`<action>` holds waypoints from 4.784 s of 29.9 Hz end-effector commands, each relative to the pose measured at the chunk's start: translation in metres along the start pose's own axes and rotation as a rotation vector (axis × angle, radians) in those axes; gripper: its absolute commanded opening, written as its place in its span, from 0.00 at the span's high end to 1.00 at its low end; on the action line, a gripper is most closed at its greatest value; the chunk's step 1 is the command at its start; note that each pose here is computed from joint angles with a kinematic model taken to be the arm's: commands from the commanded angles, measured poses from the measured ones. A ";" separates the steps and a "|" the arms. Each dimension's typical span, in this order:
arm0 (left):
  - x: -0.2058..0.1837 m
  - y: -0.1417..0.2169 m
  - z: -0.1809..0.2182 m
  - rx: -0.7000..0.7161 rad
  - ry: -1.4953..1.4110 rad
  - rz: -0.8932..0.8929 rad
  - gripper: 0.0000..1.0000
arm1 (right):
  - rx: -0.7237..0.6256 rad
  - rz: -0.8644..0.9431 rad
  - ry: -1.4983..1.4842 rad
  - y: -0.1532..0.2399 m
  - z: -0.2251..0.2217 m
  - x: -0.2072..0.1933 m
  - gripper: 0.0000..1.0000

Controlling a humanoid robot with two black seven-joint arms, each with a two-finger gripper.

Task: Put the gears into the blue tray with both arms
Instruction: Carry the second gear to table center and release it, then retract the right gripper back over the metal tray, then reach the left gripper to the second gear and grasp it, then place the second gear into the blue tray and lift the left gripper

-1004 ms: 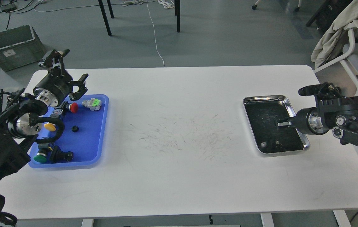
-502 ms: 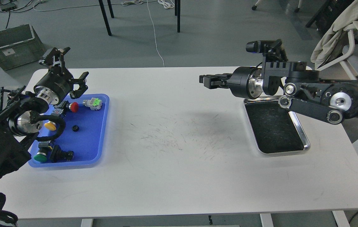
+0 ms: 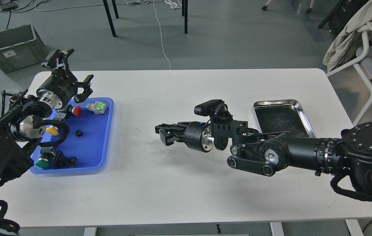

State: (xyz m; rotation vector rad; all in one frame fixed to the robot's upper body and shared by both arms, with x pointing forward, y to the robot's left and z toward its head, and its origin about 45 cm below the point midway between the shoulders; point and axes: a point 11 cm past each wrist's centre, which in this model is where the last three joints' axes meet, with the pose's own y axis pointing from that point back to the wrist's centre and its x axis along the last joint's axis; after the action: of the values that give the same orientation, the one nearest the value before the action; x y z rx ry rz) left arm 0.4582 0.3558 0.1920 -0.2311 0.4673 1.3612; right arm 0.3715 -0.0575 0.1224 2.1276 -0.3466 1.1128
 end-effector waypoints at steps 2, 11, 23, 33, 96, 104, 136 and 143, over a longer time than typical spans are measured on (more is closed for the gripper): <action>-0.001 0.000 -0.001 0.001 0.001 -0.001 0.02 | -0.097 0.016 0.025 0.008 0.035 -0.023 0.99; -0.002 0.000 -0.003 0.003 0.004 -0.004 0.02 | -0.029 0.048 -0.002 0.007 0.014 -0.035 0.98; -0.003 -0.001 -0.003 0.002 0.006 -0.009 0.02 | 0.054 -0.006 -0.044 0.006 -0.014 -0.052 0.95; -0.003 -0.001 -0.003 0.002 0.006 -0.009 0.02 | 0.054 0.011 -0.047 0.006 -0.015 -0.050 0.38; -0.159 0.076 -0.139 0.055 -2.020 -0.868 0.02 | 0.322 0.987 -1.907 0.236 0.229 0.053 0.05; -0.153 0.083 -0.179 0.099 -2.063 -0.840 0.04 | 0.299 0.996 -1.913 0.237 0.232 0.047 0.05; -0.114 0.085 -0.195 0.187 -2.059 -0.808 0.93 | 0.258 1.028 -1.906 0.242 0.237 0.048 0.05; -0.119 0.061 -0.109 0.036 -2.197 -0.747 0.96 | 0.261 1.030 -1.898 0.243 0.237 0.053 0.05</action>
State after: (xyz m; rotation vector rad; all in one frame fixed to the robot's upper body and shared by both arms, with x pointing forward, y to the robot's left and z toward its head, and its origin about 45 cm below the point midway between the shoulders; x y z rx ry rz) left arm 0.3468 0.2096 0.1192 1.0116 -1.2297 0.2521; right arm 0.4203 -0.3914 0.1834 2.5259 -2.3003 -1.0025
